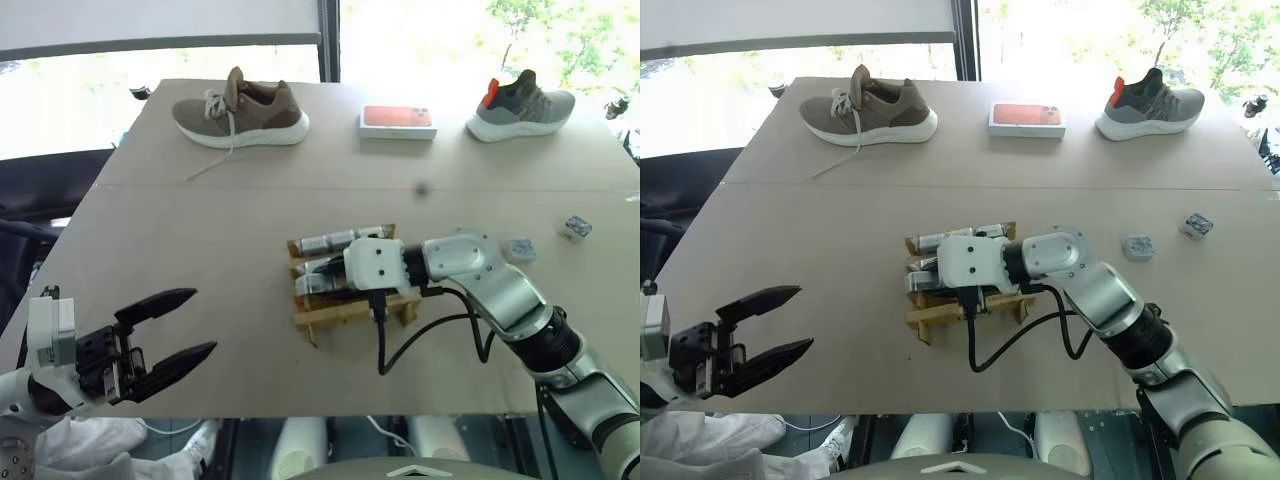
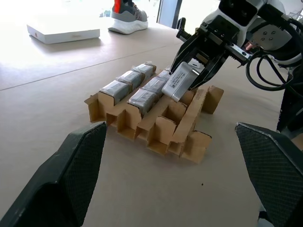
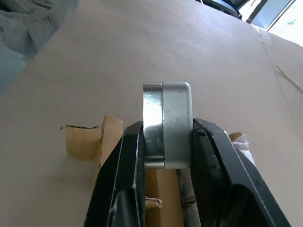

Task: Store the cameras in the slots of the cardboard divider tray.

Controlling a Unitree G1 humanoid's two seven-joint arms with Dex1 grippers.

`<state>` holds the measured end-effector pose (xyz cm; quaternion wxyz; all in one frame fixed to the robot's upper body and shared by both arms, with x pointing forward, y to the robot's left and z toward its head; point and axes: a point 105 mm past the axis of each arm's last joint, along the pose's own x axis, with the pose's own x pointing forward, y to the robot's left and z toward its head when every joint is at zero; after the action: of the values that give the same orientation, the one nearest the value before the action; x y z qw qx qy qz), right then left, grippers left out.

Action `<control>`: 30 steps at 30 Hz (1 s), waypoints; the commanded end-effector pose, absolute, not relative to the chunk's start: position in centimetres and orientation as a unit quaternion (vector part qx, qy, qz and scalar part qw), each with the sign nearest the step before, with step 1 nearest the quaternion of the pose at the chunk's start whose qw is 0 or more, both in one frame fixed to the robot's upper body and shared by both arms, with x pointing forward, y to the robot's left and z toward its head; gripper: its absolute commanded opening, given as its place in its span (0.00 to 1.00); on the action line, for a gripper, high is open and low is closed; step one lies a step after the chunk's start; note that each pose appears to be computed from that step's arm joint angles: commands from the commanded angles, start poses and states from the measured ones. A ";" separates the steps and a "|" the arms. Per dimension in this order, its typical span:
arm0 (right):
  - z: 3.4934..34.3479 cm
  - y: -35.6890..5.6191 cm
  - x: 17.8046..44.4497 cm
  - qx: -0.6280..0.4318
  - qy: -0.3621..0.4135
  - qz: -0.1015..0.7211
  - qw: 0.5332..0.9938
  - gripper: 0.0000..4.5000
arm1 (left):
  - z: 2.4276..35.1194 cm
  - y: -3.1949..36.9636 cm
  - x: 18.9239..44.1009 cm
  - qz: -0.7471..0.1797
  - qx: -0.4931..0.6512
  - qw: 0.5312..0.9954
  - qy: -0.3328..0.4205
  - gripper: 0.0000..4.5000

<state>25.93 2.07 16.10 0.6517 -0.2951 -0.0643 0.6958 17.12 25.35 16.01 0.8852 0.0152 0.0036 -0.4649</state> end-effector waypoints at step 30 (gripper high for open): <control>18.2 1.2 26.1 -0.265 -0.073 0.699 0.660 0.85 | 16.2 26.7 16.3 -0.532 0.059 0.843 0.054 1.00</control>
<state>26.48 1.59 14.45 0.6418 -0.2854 -0.0159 0.7116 16.36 26.83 15.41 0.8489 0.0470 0.0613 -0.5229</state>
